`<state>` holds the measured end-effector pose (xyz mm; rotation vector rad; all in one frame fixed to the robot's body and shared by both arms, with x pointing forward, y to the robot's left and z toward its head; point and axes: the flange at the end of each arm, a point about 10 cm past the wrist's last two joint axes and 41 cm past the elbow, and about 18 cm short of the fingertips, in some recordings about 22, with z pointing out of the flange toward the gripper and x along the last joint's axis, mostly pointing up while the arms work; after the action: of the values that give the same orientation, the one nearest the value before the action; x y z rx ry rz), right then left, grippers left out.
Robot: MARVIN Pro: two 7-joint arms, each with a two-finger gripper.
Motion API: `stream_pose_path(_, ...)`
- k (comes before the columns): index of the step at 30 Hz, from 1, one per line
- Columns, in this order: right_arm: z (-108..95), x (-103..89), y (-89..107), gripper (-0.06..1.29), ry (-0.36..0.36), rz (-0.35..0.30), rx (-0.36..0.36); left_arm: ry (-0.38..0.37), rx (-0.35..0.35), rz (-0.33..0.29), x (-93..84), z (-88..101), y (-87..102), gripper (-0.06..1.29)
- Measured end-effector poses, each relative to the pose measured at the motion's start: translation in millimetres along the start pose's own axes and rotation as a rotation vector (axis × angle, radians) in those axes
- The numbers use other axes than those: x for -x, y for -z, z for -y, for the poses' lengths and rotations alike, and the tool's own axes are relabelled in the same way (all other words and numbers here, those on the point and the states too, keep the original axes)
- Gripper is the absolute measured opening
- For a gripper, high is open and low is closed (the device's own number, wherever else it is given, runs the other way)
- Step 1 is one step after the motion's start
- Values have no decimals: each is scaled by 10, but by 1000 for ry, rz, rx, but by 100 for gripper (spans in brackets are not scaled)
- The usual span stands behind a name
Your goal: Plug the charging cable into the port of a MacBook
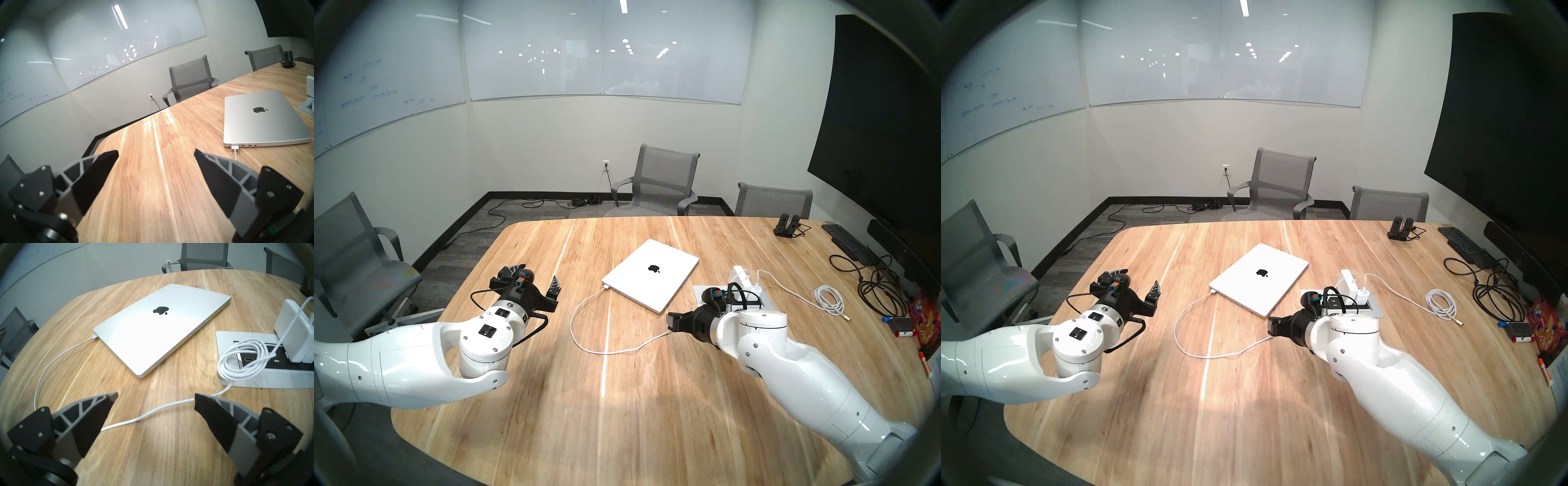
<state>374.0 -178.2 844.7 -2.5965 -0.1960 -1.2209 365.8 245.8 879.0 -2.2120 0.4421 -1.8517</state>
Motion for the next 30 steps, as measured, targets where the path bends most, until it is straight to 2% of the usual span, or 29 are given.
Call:
stream_pose_path(8,0,0,0,122,0,0,0,0,21,-38,-25,73,-109,118)
stream_pose_path(14,0,0,0,122,0,0,0,28,52,-77,-94,111,-208,118)
stream_pose_path(30,0,0,0,122,0,0,0,70,109,-94,-157,137,-264,118)
